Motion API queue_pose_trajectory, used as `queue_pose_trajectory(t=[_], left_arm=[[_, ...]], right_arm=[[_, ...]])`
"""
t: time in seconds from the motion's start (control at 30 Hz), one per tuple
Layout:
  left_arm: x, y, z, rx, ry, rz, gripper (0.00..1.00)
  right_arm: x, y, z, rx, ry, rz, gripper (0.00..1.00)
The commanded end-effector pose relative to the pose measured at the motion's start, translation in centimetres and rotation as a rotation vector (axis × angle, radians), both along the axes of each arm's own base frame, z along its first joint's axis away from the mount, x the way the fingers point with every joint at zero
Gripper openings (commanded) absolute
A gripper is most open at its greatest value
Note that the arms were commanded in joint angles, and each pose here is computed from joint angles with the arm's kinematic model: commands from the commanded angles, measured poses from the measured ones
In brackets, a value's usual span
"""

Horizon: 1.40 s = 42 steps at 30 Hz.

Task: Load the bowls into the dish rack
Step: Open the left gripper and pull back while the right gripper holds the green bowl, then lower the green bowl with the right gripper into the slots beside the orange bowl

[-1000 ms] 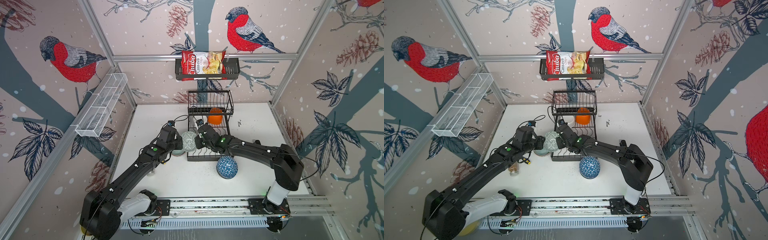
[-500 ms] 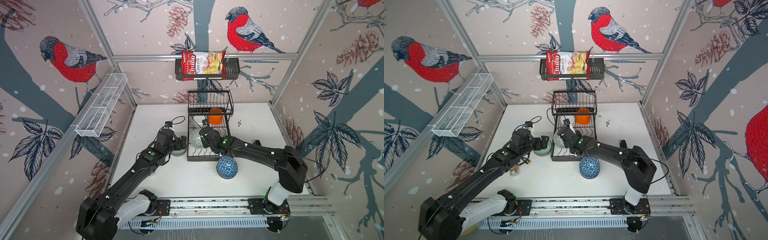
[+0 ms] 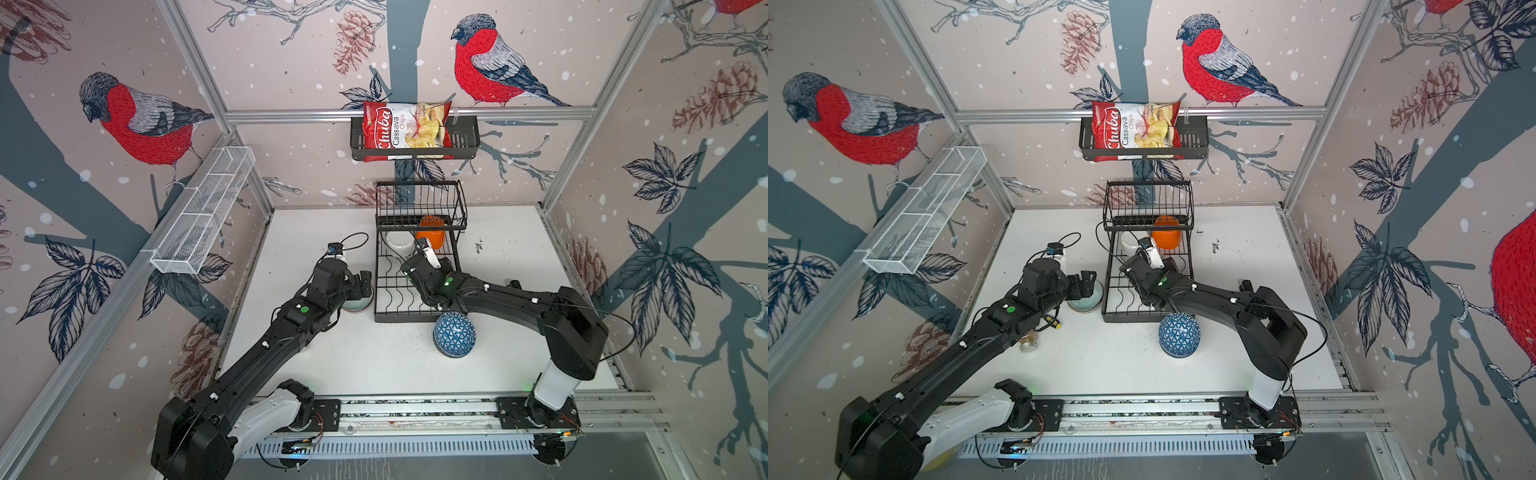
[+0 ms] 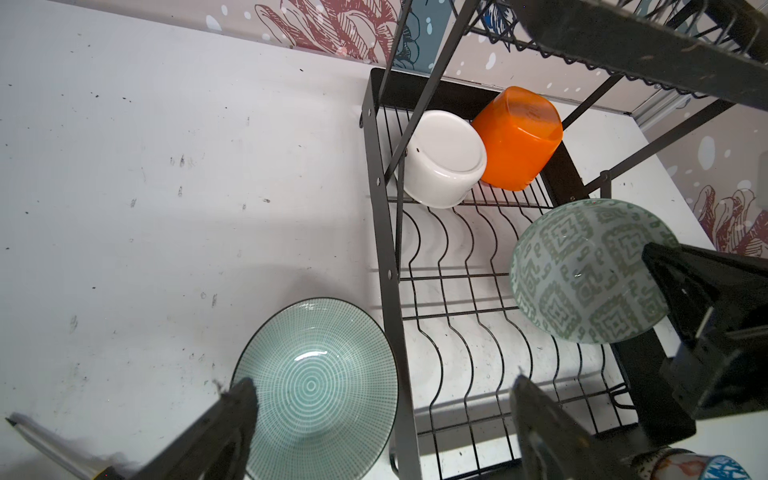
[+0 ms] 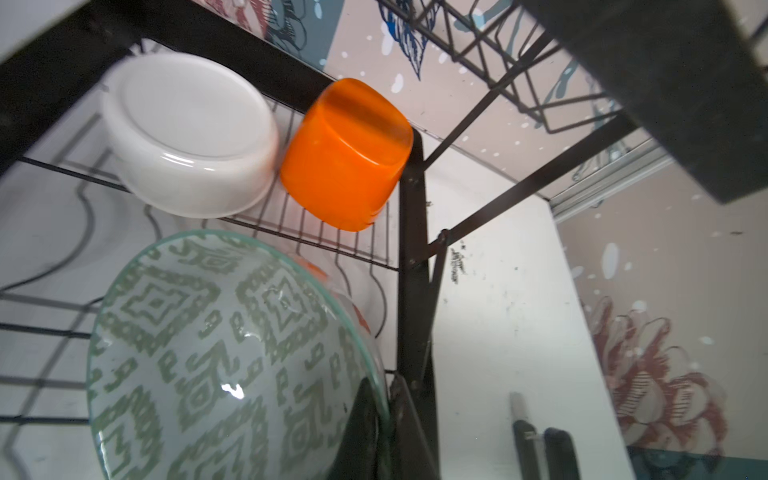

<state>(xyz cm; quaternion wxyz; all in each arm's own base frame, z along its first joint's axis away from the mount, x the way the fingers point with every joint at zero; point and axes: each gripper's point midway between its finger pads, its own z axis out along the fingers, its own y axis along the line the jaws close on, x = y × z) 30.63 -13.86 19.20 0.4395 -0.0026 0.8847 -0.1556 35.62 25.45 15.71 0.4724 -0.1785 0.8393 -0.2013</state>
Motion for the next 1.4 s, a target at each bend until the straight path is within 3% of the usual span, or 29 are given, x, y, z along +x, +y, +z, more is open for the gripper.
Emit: queue_pose_trajectory(t=[0.0, 0.83, 1.37], left_arm=[[0.5, 0.0, 0.8, -0.002, -0.045, 0.001, 0.94], [0.0, 1.0, 1.1, 0.0, -0.104, 0.025, 0.95], [-0.3, 1.2, 1.4, -0.001, -0.113, 0.032, 0.95]], right_arm=[[1.2, -1.3, 1.4, -0.063, -0.081, -0.056, 0.0], [3.7, -3.4, 1.8, -0.296, -0.181, -0.184, 0.0], [5.2, -3.8, 1.0, -0.332, -0.183, -0.224, 0.0]])
